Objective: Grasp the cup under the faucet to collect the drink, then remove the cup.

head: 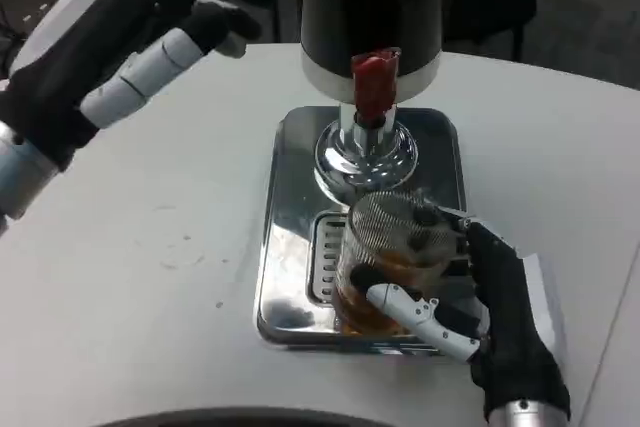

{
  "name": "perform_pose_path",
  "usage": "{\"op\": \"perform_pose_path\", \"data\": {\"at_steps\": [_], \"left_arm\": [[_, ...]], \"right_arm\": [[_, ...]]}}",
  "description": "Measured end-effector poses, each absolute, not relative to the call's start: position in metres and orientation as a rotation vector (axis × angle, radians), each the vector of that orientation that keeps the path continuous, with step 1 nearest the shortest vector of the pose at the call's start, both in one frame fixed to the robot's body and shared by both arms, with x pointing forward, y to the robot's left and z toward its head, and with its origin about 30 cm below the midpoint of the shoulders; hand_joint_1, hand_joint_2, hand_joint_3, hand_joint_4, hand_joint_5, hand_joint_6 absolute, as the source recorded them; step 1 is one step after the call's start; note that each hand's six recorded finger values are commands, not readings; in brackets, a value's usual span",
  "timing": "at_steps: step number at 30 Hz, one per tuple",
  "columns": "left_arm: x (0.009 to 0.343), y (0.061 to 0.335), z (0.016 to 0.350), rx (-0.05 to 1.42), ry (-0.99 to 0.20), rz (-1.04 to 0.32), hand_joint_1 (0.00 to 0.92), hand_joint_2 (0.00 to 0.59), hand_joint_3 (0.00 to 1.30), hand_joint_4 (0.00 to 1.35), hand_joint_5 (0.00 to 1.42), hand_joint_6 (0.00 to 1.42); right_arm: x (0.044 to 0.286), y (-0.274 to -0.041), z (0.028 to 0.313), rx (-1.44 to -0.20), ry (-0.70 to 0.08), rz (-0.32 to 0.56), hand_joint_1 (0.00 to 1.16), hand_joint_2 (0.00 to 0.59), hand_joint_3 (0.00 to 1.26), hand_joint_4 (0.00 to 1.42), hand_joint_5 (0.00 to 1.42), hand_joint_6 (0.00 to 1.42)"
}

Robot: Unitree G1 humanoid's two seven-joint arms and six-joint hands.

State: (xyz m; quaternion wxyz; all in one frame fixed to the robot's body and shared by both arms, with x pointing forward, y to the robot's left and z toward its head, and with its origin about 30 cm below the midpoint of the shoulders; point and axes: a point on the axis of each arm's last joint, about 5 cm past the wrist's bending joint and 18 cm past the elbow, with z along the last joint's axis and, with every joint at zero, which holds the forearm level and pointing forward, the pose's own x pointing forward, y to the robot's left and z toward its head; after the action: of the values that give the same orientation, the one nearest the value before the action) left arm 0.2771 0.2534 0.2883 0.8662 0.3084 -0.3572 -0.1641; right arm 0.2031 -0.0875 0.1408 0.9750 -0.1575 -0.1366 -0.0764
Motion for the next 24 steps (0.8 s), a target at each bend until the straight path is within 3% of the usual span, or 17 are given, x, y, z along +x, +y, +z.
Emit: {"op": "perform_pose_path", "data": {"at_steps": [9,24], "left_arm": [[0.259,0.284,0.268,0.657,-0.645,-0.212,0.0,0.104,0.29,0.3,0.37,0.47],[0.222,0.3,0.239,0.745,-0.497,-0.147,0.0,0.107,0.27,0.25,0.31,0.4]], "right_arm": [[0.193,-0.094,0.148,-0.327,-0.302,-0.133,0.75,0.22,0.76,0.87,0.92,0.69],[0.186,-0.104,0.155,-0.415,-0.327,-0.064,0.79,0.207,0.79,0.9,0.98,0.73]]}}
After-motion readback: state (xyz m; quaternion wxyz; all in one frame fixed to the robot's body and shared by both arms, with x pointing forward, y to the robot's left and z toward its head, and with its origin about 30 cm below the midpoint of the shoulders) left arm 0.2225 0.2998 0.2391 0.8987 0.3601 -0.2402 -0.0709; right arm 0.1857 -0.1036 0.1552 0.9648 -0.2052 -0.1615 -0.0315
